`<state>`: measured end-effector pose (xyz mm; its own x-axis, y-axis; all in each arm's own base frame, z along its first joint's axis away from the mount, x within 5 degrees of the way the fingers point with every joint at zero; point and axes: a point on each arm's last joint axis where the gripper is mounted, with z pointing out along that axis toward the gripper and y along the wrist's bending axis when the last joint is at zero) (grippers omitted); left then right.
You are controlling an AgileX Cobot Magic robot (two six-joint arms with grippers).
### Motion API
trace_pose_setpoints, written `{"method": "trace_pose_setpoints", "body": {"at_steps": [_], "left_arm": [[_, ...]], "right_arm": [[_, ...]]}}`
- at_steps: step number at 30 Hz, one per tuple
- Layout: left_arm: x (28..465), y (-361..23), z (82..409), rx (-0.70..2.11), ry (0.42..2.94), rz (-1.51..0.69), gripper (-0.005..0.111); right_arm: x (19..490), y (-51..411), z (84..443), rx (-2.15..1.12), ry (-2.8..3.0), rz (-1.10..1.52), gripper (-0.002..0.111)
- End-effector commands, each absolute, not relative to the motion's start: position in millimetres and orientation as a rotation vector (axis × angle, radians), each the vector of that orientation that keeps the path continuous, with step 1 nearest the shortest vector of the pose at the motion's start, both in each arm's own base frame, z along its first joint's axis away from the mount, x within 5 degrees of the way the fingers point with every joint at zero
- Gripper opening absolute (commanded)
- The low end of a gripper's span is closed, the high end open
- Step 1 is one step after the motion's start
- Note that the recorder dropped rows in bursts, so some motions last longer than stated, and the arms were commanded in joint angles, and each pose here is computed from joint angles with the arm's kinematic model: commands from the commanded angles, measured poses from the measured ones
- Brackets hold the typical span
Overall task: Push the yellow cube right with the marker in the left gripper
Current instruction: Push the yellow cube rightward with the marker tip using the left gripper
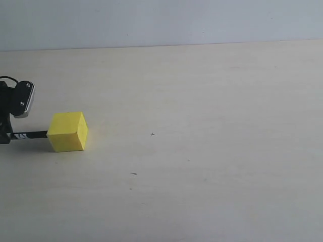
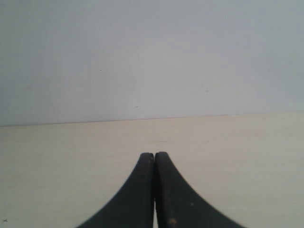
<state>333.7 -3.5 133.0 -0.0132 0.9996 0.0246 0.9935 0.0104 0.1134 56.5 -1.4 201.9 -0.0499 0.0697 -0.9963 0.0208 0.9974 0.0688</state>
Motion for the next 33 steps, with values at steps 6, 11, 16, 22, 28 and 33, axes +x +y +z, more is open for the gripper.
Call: {"method": "trace_pose_setpoints", "body": {"at_steps": [6,11,16,22,28,33], "left_arm": [[339,-59,144,2.232,2.007,0.084,0.0],[343,-42,147,2.172,2.1,0.117,0.0],[340,-19,146,2.149,2.203,0.07,0.0],[335,-26,146,2.174,2.213,0.012,0.0],[331,-74,145,2.271,2.063,-0.002,0.0],[331,-111,152,2.299,1.946,0.03,0.0]], "right_arm": [[56,-1,201,0.066,1.616,0.037,0.0],[56,-1,201,0.066,1.616,0.037,0.0],[56,-1,201,0.066,1.616,0.037,0.0],[56,-1,201,0.066,1.616,0.037,0.0],[56,-1,201,0.064,1.616,0.036,0.0],[56,-1,201,0.066,1.616,0.038,0.0]]}}
